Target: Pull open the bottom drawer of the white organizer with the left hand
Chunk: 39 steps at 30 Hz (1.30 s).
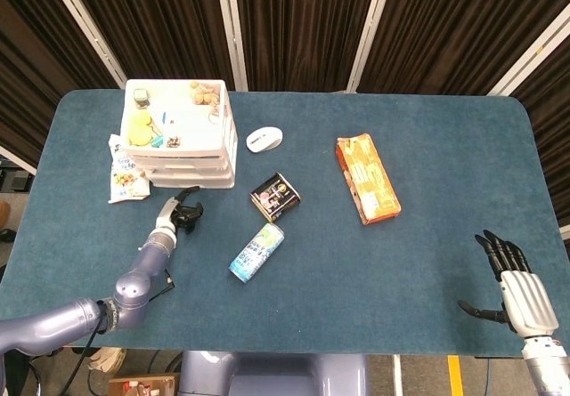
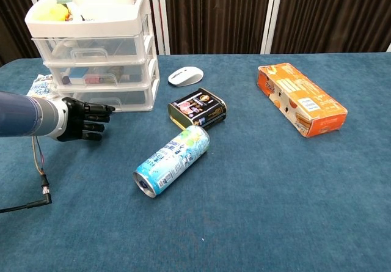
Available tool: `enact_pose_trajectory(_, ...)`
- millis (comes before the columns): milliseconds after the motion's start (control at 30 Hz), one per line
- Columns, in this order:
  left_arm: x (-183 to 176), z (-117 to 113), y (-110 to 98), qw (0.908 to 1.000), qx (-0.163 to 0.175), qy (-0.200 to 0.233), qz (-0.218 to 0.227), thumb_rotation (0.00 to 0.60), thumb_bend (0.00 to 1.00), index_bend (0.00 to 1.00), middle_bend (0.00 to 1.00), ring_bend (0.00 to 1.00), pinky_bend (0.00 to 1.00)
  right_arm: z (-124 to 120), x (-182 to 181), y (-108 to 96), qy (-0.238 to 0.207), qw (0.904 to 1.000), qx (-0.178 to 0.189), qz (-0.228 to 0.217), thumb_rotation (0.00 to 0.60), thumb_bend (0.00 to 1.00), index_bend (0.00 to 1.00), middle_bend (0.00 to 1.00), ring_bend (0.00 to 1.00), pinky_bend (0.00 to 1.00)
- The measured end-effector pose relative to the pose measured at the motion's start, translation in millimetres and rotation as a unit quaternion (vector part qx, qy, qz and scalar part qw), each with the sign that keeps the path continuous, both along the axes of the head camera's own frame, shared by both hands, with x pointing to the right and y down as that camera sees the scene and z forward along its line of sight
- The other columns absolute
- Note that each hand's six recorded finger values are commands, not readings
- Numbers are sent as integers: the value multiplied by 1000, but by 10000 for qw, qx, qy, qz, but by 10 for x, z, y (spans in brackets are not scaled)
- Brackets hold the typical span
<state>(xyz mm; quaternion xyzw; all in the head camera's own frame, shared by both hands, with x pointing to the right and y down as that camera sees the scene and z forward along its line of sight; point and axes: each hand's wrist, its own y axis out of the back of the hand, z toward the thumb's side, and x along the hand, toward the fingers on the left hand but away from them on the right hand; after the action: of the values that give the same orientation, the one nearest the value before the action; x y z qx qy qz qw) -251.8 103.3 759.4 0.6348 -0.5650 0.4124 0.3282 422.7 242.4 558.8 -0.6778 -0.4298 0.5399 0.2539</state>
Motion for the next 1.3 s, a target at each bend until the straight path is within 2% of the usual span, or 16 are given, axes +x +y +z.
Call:
enact_pose_trajectory(367,125,42,-37,9998,72,145,-92,600,656,139,987,957,904,0,10,5,5,10000,-9,28,600,111,0,0,0,19)
enact_pose_trajectory(733,140,60,-75,9996,203,87,-149,600,657,139,987,957,904,0,8,11,7,10000,-13,35,600,111,0,0,0,19)
enact_pose_trajectory(1300,238,80,-16,9997,169,196,-51,600,658,267,987,957,904,-1,1,14,4,10000,-13,28,600,111,0,0,0,19)
